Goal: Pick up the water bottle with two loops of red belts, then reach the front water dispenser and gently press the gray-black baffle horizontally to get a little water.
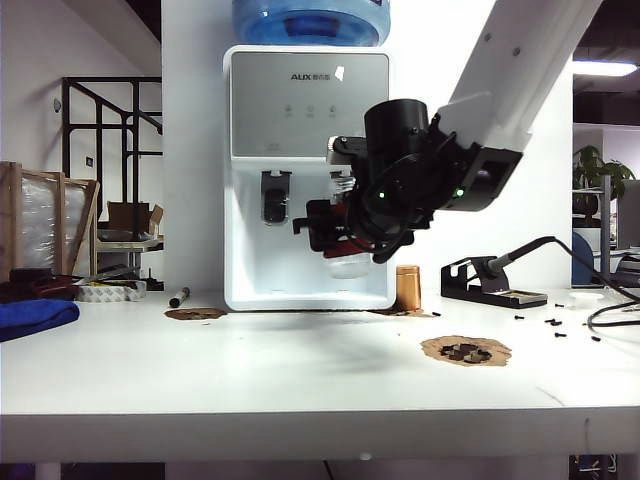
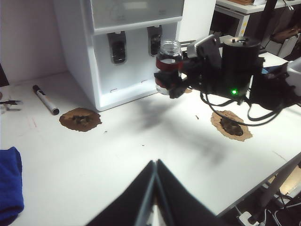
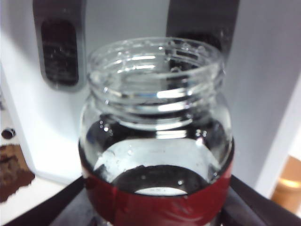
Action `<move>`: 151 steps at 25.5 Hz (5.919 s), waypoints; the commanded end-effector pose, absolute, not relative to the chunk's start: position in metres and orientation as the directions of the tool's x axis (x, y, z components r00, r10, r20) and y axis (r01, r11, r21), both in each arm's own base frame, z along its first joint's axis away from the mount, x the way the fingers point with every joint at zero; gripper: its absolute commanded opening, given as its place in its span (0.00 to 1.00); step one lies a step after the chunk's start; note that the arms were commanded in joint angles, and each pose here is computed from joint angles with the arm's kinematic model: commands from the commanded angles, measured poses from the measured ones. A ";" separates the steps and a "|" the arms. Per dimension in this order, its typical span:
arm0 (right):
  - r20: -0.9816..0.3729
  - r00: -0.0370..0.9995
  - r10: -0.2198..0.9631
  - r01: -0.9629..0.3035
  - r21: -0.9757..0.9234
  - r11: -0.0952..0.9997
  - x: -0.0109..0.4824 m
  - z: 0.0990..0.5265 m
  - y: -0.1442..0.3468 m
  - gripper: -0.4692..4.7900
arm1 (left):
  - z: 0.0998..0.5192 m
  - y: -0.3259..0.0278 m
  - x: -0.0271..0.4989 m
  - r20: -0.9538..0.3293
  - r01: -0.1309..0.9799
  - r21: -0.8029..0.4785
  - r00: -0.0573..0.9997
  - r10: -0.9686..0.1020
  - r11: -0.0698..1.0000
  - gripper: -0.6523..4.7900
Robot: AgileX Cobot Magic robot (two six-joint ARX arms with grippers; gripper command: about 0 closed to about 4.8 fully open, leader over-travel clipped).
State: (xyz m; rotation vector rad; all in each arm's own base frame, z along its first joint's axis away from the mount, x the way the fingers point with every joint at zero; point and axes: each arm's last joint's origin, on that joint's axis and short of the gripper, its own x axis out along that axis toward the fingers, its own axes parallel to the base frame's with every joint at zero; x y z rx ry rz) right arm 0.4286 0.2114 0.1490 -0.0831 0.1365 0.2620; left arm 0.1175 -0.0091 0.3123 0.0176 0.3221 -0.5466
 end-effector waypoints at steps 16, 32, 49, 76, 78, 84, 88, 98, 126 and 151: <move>-0.102 0.970 0.223 -0.230 -0.066 0.971 0.462 0.155 0.201 0.08 | 0.315 -0.009 0.117 -0.295 0.519 -0.058 0.807 -0.511 0.853 0.11; -0.074 0.959 0.275 -0.279 -0.065 0.958 0.486 0.163 0.193 0.08 | 0.315 -0.009 0.117 -0.296 0.519 -0.057 0.807 -0.511 0.853 0.11; -0.047 0.947 0.318 -0.321 -0.060 0.945 0.492 0.169 0.197 0.08 | 0.315 -0.009 0.117 -0.301 0.519 -0.060 0.805 -0.511 0.853 0.11; -0.054 0.941 0.333 -0.334 -0.007 0.943 0.493 0.175 0.209 0.08 | 0.315 -0.009 0.117 -0.301 0.519 -0.060 0.805 -0.511 0.853 0.11; -0.051 0.941 0.335 -0.336 -0.007 0.942 0.492 0.177 0.211 0.08 | 0.314 -0.009 0.117 -0.301 0.519 -0.060 0.805 -0.511 0.853 0.11; -0.095 0.944 0.315 -0.317 -0.008 0.948 0.482 0.181 0.209 0.08 | 0.314 -0.009 0.117 -0.301 0.519 -0.060 0.805 -0.511 0.853 0.11; -0.026 0.953 0.302 -0.302 0.005 0.953 0.460 0.178 0.199 0.08 | 0.315 -0.009 0.117 -0.301 0.519 -0.060 0.806 -0.511 0.853 0.11; 0.003 0.902 0.432 -0.432 0.015 0.902 0.409 0.160 0.184 0.08 | 0.315 -0.009 0.117 -0.301 0.518 -0.060 0.805 -0.511 0.853 0.11; -0.178 0.562 0.808 -0.815 0.049 0.577 0.338 0.127 0.230 0.08 | 0.295 -0.014 0.046 -0.428 0.604 0.003 0.721 -0.545 0.797 0.11; -0.265 0.643 0.719 -0.745 0.002 0.667 0.306 0.094 0.235 0.08 | 0.292 -0.015 0.044 -0.448 0.612 -0.018 0.702 -0.554 0.791 0.11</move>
